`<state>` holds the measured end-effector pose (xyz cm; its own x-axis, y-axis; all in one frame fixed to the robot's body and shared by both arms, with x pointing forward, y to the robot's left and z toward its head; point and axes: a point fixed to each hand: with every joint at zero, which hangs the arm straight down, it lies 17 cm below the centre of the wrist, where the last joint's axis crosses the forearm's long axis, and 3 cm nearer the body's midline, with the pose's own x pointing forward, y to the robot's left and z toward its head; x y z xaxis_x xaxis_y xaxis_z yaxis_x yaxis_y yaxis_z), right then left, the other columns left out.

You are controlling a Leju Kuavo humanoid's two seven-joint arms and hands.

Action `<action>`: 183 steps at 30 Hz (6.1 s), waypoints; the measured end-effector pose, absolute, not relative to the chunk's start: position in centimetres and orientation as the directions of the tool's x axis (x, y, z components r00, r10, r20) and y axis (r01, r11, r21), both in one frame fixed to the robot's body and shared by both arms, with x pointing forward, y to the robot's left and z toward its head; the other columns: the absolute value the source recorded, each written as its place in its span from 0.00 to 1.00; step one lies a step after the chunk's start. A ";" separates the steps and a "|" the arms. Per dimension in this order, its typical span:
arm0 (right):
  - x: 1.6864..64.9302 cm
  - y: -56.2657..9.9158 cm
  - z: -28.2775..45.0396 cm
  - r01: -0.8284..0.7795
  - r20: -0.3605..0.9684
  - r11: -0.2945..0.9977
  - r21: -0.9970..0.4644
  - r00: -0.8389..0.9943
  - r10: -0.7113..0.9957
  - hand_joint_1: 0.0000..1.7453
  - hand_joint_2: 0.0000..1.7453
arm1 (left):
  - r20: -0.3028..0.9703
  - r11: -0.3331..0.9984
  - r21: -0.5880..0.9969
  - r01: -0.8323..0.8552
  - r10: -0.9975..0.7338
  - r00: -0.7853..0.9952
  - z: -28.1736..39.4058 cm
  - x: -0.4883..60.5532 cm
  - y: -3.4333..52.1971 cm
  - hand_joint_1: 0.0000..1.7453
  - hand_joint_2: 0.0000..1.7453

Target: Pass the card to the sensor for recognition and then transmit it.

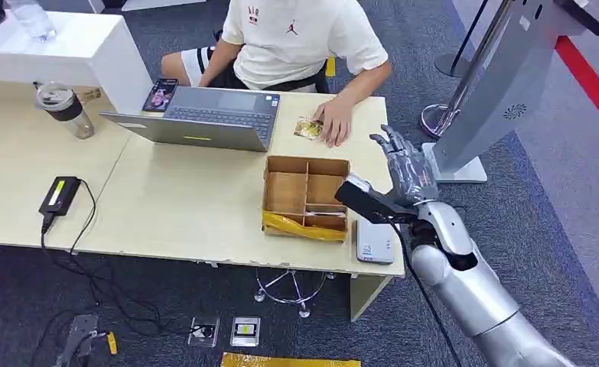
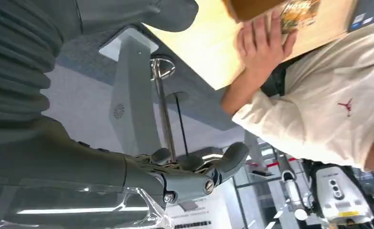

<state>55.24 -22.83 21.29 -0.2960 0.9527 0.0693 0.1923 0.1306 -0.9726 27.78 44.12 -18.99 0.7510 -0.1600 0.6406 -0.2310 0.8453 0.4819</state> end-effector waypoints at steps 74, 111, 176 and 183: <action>51.2 -16.0 12.5 -0.004 0.157 0.166 -0.986 -0.352 0.923 0.28 1.00 | 0.653 0.850 0.465 -0.246 -0.142 0.744 -18.9 28.0 43.8 0.00 1.00; 52.1 -17.1 11.1 -0.027 0.135 0.134 -0.991 -0.349 0.927 0.36 1.00 | 0.658 0.860 0.459 -0.221 -0.162 0.736 -18.8 28.9 42.6 0.00 1.00; 54.4 -16.1 8.4 -0.083 0.169 0.151 -0.985 -0.317 0.933 0.41 1.00 | 0.657 0.859 0.458 -0.231 -0.151 0.739 -18.7 29.1 42.4 0.00 1.00; 54.5 -16.8 8.2 -0.087 0.171 0.151 -0.985 -0.303 0.938 0.87 1.00 | 0.657 0.858 0.458 -0.231 -0.151 0.739 -18.7 29.1 42.5 0.00 1.00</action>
